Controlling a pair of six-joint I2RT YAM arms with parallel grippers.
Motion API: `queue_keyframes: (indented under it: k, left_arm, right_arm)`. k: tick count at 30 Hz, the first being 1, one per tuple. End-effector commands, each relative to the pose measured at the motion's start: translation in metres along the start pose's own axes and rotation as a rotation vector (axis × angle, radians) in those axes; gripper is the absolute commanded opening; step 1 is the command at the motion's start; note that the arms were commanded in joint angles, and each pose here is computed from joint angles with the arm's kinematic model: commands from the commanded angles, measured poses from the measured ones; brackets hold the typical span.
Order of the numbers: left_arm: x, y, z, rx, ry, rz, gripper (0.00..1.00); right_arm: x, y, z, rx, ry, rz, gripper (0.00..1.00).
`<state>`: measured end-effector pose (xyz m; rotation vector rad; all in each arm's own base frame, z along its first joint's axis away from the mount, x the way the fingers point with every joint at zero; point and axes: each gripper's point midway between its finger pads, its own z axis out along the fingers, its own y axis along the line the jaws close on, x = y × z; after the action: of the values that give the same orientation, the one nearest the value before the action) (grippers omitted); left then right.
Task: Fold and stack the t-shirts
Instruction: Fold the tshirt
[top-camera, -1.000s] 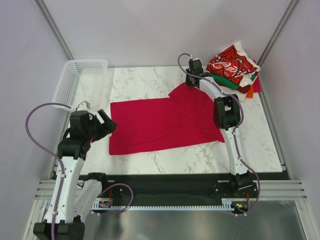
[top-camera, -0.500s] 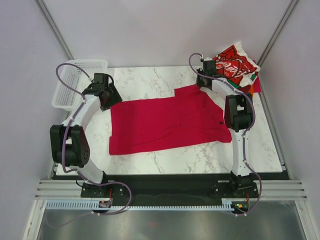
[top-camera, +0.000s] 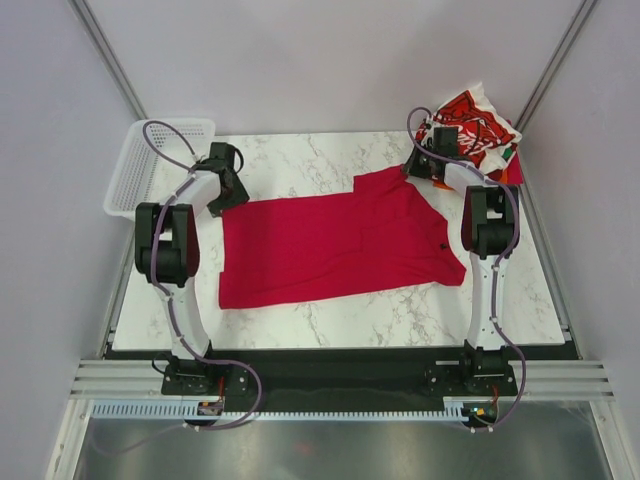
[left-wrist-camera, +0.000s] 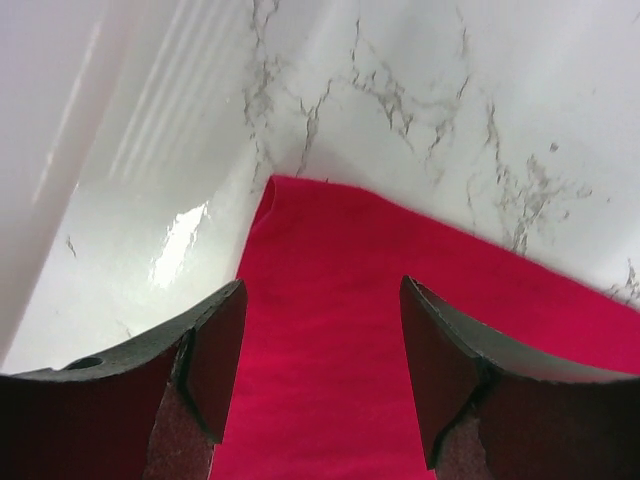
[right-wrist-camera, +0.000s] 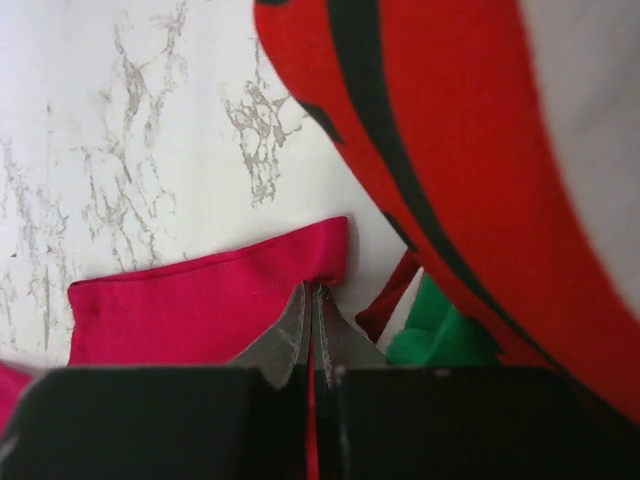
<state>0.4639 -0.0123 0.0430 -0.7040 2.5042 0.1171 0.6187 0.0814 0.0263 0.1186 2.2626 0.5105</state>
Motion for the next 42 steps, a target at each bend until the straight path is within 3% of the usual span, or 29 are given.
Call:
queue_keyframes:
  k: [1,8,19,24,29,31,35,40,42]
  left_arm:
    - [-0.034,-0.007,0.0,-0.034,-0.106,-0.039,0.7]
    - [-0.043,-0.018,0.018,-0.03,-0.108,-0.044,0.71]
    - [-0.018,-0.008,0.029,-0.077,-0.048,-0.096,0.68]
    - [-0.003,0.0,0.036,-0.117,-0.002,-0.114,0.56]
    - [0.003,0.0,0.039,-0.124,0.029,-0.116,0.54]
    - [0.002,-0.003,0.042,-0.122,0.04,-0.104,0.46]
    - [0.004,-0.006,0.048,-0.137,0.071,-0.091,0.2]
    - [0.005,-0.009,0.051,-0.137,0.093,-0.074,0.03]
    - [0.005,-0.01,0.051,-0.127,0.095,-0.063,0.02]
  right_arm:
    - [-0.012,0.005,0.005,-0.076,-0.029,0.04,0.0]
    - [-0.012,-0.006,0.005,-0.127,-0.025,0.113,0.0]
    - [-0.011,-0.008,0.005,-0.125,-0.021,0.125,0.0]
    - [-0.01,-0.01,0.005,-0.129,-0.023,0.131,0.0]
    - [-0.011,-0.01,0.005,-0.136,-0.023,0.136,0.0]
    - [-0.01,-0.009,0.005,-0.14,-0.023,0.139,0.0]
    - [-0.01,-0.008,0.004,-0.146,-0.024,0.137,0.0]
    - [-0.012,-0.006,0.004,-0.158,-0.031,0.136,0.0]
    - [-0.014,-0.001,0.003,-0.168,-0.037,0.141,0.0]
